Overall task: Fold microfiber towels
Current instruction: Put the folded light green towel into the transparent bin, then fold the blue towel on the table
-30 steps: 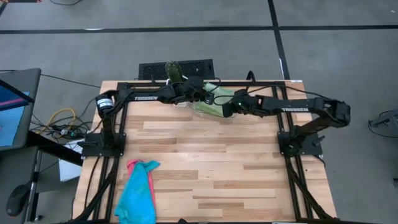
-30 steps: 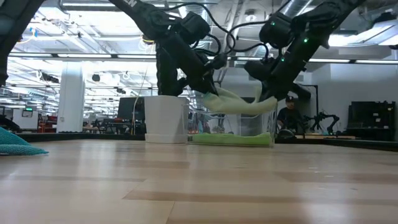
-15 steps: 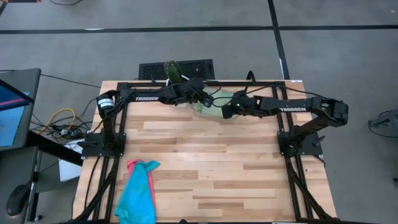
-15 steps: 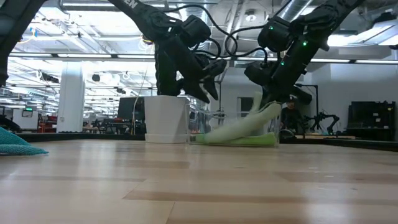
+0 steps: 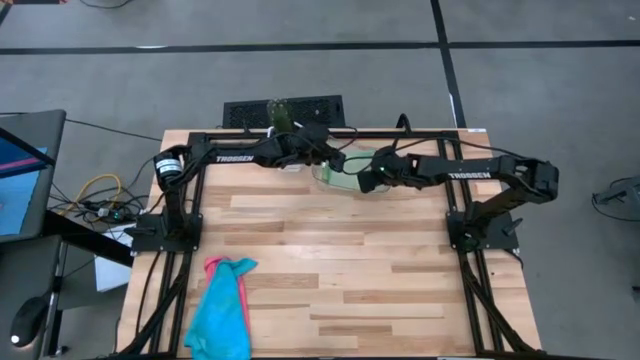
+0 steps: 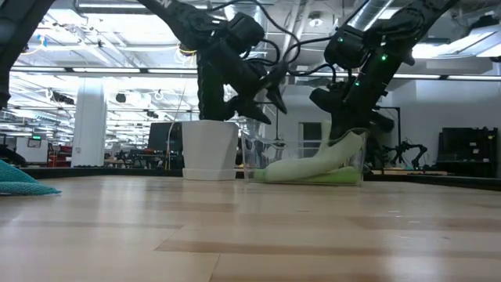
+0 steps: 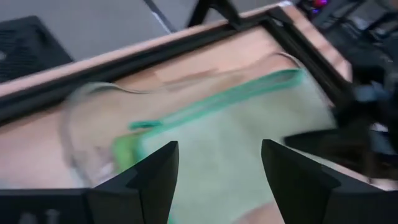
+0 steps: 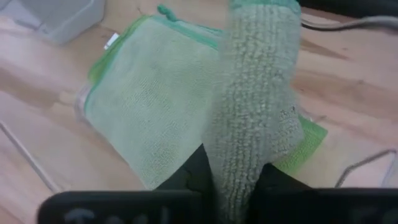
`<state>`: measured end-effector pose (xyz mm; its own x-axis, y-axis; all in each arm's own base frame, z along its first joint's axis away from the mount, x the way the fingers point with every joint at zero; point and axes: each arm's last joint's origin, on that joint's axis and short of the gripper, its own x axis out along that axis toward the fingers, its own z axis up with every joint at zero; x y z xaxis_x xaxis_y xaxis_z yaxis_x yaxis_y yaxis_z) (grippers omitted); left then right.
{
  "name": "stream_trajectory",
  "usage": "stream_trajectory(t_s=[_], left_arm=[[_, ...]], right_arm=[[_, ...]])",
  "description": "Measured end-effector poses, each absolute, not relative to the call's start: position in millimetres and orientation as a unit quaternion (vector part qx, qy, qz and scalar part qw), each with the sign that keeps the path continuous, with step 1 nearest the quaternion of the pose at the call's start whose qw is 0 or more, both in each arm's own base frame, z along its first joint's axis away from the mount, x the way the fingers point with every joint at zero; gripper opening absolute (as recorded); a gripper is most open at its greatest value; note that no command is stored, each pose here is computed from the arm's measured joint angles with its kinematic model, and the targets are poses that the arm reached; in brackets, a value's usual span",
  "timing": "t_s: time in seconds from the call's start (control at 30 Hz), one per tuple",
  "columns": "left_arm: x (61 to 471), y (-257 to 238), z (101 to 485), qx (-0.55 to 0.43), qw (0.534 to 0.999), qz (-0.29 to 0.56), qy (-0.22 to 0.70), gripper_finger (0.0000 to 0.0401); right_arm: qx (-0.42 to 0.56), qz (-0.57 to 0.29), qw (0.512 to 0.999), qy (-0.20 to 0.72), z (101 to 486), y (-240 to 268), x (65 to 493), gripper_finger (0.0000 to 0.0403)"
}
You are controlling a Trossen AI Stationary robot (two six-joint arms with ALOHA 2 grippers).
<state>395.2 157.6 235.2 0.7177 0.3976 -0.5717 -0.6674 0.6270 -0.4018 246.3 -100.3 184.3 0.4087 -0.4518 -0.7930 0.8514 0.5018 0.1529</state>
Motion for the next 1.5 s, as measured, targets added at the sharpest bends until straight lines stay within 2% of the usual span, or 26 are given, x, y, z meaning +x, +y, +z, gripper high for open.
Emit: stream_trajectory(t_s=[0.13, 0.3, 0.4, 0.57, 0.77, 0.87, 1.0, 1.1, 1.23, 1.33, 1.5], left_arm=[[399.6, 152.0, 238.7, -0.314, 0.883, 0.278, 0.21, 0.0222], [405.7, 146.7, 252.3, -0.309, 0.891, 0.261, 0.206, 0.0222], [410.2, 141.9, 264.4, -0.3, 0.898, 0.245, 0.208, 0.0222], [415.3, 124.4, 286.4, -0.279, 0.907, 0.202, 0.244, 0.0222], [396.8, 62.0, 333.9, -0.241, 0.911, 0.095, 0.321, 0.0222], [366.6, 9.8, 349.5, -0.213, 0.89, 0.11, 0.387, 0.0222], [317.4, -65.2, 355.6, -0.151, 0.859, 0.201, 0.446, 0.0222], [289.5, -114.7, 349.9, -0.153, 0.848, 0.217, 0.459, 0.0222], [265.1, -161.2, 332.4, -0.165, 0.859, 0.249, 0.416, 0.0222], [252.9, -164.5, 305.0, -0.159, 0.844, 0.304, 0.413, 0.022], [242.0, -142.1, 248.2, -0.132, 0.784, 0.356, 0.492, 0.0208]], right_arm=[[0.264, -0.405, 0.798, 0.36, 187.4, -100.2, 244.7, 0.014], [0.244, -0.436, 0.778, 0.381, 207.7, -101.9, 237.8, 0.0225], [0.231, -0.449, 0.771, 0.389, 222.2, -99.5, 233.6, 0.0251], [0.202, -0.458, 0.769, 0.398, 244.1, -86.3, 221.1, 0.0254], [0.205, -0.407, 0.812, 0.364, 271.0, -50.6, 204.3, 0.0243], [0.226, -0.34, 0.836, 0.367, 275.1, -21.6, 200.5, 0.0241], [0.211, -0.305, 0.85, 0.375, 273.1, 14.7, 198.8, 0.024], [0.188, -0.291, 0.858, 0.378, 266.6, 37.8, 202.3, 0.024], [0.16, -0.279, 0.861, 0.393, 253.2, 60.6, 209.9, 0.024], [0.146, -0.27, 0.862, 0.404, 242.2, 73.0, 217.7, 0.024], [0.13, -0.27, 0.853, 0.427, 222.3, 86.8, 228.2, 0.024]])
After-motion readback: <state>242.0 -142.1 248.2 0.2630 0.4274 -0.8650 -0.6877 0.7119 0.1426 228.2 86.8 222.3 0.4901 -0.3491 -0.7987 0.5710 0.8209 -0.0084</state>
